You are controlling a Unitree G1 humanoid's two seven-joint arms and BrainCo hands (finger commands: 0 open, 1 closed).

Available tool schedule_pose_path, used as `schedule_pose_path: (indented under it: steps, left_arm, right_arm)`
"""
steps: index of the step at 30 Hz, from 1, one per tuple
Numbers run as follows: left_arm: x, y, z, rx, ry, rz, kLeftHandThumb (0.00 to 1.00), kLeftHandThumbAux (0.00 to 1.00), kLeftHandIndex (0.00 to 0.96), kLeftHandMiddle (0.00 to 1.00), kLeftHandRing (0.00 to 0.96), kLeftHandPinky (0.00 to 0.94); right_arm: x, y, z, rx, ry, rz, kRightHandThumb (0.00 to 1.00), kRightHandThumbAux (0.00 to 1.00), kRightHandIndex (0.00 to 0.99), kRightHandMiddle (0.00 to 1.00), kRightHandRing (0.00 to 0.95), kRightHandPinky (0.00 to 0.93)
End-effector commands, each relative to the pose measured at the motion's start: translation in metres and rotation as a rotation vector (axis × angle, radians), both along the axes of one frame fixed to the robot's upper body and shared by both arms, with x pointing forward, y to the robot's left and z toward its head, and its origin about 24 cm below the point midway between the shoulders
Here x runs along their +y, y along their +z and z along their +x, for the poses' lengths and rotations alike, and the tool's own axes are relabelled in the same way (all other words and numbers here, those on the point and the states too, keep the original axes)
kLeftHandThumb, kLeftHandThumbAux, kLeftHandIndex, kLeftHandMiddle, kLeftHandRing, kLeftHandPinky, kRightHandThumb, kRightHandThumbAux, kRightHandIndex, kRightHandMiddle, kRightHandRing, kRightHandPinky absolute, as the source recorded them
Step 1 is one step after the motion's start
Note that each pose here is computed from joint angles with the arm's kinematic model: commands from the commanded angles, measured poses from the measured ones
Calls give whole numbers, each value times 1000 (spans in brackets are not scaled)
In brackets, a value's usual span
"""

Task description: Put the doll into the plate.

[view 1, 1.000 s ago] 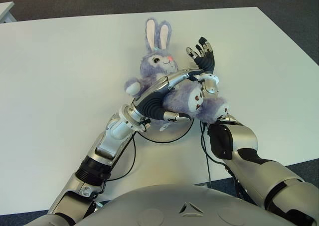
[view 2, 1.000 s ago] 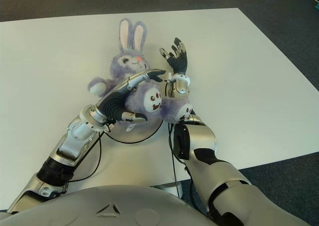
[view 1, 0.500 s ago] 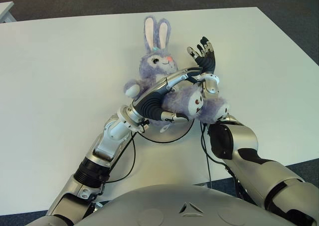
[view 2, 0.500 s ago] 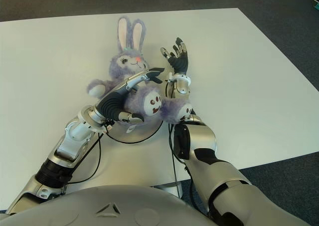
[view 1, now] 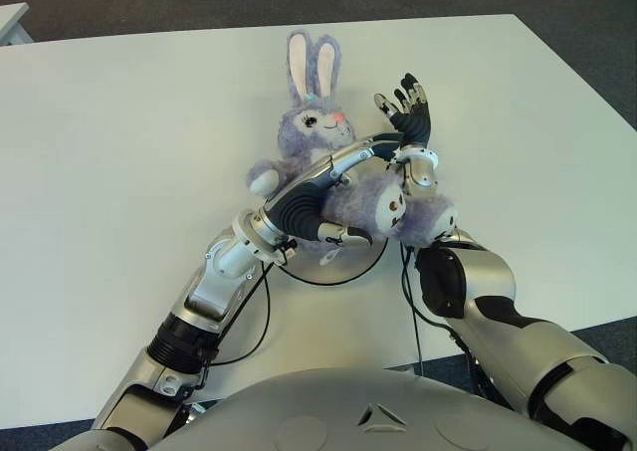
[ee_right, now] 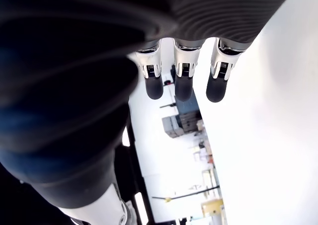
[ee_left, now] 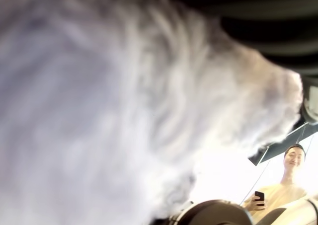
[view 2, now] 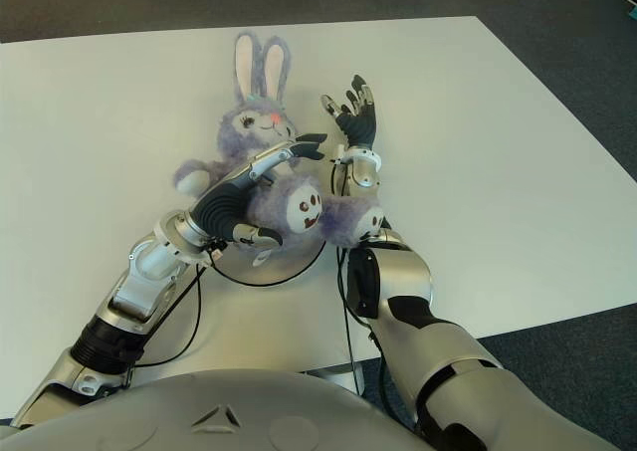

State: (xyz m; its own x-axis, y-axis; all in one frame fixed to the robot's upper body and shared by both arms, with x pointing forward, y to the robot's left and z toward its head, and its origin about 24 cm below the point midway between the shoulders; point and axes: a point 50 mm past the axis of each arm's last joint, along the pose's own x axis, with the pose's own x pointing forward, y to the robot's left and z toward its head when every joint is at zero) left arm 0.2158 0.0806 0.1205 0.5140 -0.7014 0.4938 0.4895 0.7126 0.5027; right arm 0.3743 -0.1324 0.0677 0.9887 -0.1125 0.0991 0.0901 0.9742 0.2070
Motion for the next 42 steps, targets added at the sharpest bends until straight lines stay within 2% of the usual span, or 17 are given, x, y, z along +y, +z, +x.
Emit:
schedule_pose_path:
  steps: [1, 12, 17, 24, 28, 30, 32, 35, 39, 42]
  left_arm:
    - [5, -9, 2, 33, -5, 31, 36, 309, 0, 38, 133, 38]
    - [20, 15, 19, -73, 49, -37, 65, 334, 0, 37, 127, 0]
    - [20, 20, 23, -54, 40, -52, 103, 387, 0, 34, 129, 0]
    - [22, 30, 28, 10, 31, -110, 110, 458, 0, 67, 121, 0]
    - [29, 38, 27, 79, 50, -154, 56, 456, 0, 81, 97, 0]
    - [40, 44, 25, 70, 87, -174, 35, 449, 0, 77, 85, 0]
    - [45, 47, 23, 67, 110, -183, 2, 436, 0, 68, 68, 0]
    - [45, 48, 25, 59, 139, -185, 0, 410, 0, 62, 58, 0]
    - [45, 50, 28, 57, 151, -191, 0, 396, 0, 60, 54, 0]
    - [45, 52, 31, 51, 154, -207, 0, 381, 0, 53, 45, 0]
  right_arm:
    - [0, -22, -10, 78, -5, 7, 261, 891, 96, 74, 65, 101]
    - [1, -22, -10, 84, 4, -2, 266, 888, 94, 72, 61, 87]
    - [1, -23, -9, 94, -8, -3, 292, 864, 105, 69, 48, 59]
    - [1, -23, -10, 87, -19, 5, 327, 854, 156, 73, 49, 88]
    - [1, -23, -11, 87, -19, -22, 272, 849, 164, 90, 71, 107]
    - [0, -23, -11, 87, -21, -39, 267, 846, 166, 98, 80, 118]
    - [0, -23, -11, 87, -23, -46, 269, 846, 163, 110, 94, 133]
    - [0, -23, -11, 86, -27, -36, 331, 840, 167, 121, 108, 139]
    - [1, -23, -11, 84, -27, -29, 358, 837, 165, 123, 112, 138]
    - [1, -23, -11, 81, -25, -29, 376, 836, 143, 113, 93, 96]
